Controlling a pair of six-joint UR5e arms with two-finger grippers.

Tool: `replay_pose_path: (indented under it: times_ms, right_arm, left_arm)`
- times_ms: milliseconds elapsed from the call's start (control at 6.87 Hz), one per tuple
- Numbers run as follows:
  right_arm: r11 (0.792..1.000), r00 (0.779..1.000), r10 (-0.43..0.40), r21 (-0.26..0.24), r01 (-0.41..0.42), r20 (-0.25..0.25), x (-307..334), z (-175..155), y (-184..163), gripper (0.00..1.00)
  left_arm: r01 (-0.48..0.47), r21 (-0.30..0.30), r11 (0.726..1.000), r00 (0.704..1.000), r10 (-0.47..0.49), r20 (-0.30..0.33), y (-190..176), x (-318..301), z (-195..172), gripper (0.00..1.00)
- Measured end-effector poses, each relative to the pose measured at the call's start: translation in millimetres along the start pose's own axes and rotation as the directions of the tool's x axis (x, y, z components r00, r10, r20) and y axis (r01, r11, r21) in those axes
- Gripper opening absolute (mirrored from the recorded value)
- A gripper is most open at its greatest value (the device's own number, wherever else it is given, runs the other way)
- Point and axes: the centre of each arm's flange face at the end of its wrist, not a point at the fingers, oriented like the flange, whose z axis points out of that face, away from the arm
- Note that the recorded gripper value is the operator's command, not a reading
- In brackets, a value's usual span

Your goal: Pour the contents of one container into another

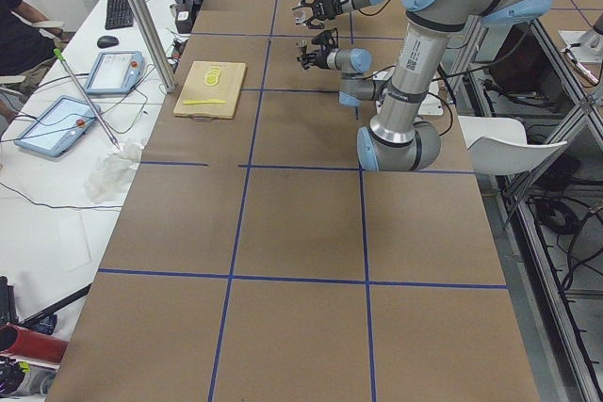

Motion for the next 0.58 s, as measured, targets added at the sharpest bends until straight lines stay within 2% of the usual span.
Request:
replay_pose_path:
  times_ms: [583]
  right_arm:
    - [0.999, 0.999, -0.043, 0.001, 0.043, -0.010, 1.3, 0.3, -0.1, 0.00]
  left_arm:
    - [0.003, 0.003, 1.000, 1.000, -0.003, -0.003, -2.6, 2.0, 0.6, 0.00]
